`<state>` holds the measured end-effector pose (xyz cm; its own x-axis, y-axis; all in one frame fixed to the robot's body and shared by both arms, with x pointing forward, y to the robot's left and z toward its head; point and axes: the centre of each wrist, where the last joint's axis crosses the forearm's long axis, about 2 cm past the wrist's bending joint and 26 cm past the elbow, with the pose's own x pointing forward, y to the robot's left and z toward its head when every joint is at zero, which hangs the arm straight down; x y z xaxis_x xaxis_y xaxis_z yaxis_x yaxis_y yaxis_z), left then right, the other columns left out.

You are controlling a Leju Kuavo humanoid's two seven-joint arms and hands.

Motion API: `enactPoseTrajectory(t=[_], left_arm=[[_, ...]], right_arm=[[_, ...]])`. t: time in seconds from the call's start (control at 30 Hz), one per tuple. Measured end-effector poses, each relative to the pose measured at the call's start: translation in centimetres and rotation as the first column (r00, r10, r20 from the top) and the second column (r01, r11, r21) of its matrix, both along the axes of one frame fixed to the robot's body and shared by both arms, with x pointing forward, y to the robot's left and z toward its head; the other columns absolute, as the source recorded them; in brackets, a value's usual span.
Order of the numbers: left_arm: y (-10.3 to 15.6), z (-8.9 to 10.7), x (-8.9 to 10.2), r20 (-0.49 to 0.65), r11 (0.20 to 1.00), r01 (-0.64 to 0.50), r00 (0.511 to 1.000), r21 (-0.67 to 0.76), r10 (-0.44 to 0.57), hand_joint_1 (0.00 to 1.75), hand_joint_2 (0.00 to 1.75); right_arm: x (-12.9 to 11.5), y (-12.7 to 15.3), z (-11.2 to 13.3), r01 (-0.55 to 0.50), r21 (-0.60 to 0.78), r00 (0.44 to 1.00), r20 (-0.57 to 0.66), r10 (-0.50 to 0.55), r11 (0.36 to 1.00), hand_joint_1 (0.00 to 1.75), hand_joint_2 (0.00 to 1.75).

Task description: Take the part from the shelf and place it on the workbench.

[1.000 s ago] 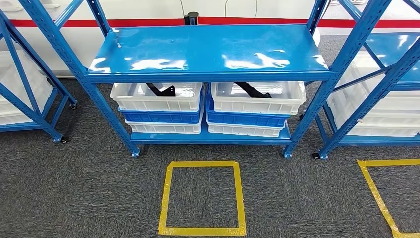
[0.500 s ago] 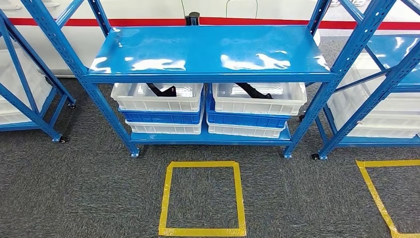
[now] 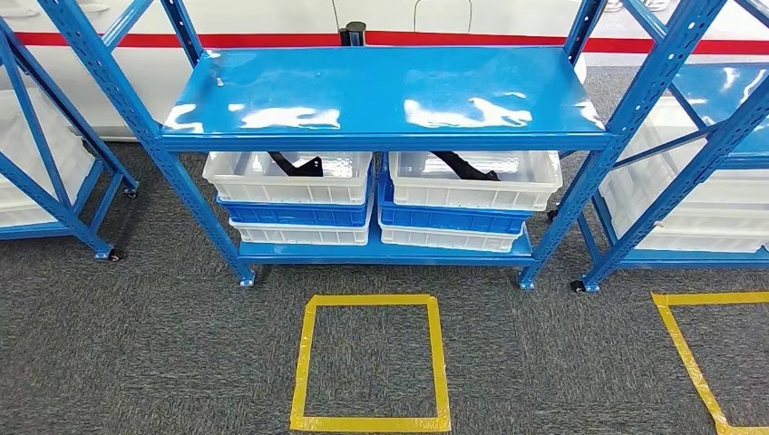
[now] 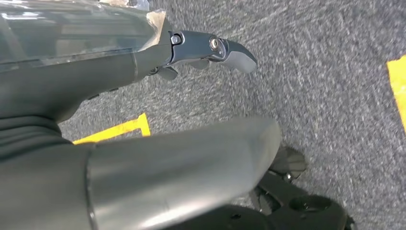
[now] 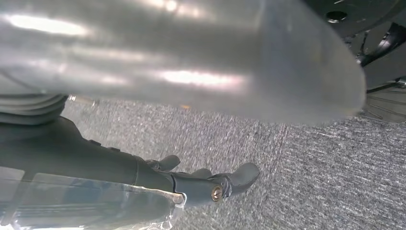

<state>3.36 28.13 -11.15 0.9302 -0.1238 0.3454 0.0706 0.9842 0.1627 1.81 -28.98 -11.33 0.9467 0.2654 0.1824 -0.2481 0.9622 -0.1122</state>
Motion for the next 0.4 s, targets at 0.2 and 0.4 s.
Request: enactPoseTrajectory(t=[0.2,0.4], left_arm=[[0.0,0.0,-0.6,-0.029,0.999,-0.015,0.999,-0.050,0.014,0.00,0.00],[0.1,0.0,-1.3,-0.058,0.996,-0.026,0.998,-0.089,0.021,0.00,0.00]], right_arm=[[-0.4,0.2,0.0,0.052,0.038,0.999,0.002,-0.052,0.998,0.00,0.00],[-0.7,0.2,0.1,0.098,0.068,0.995,0.006,-0.098,0.993,0.00,0.00]])
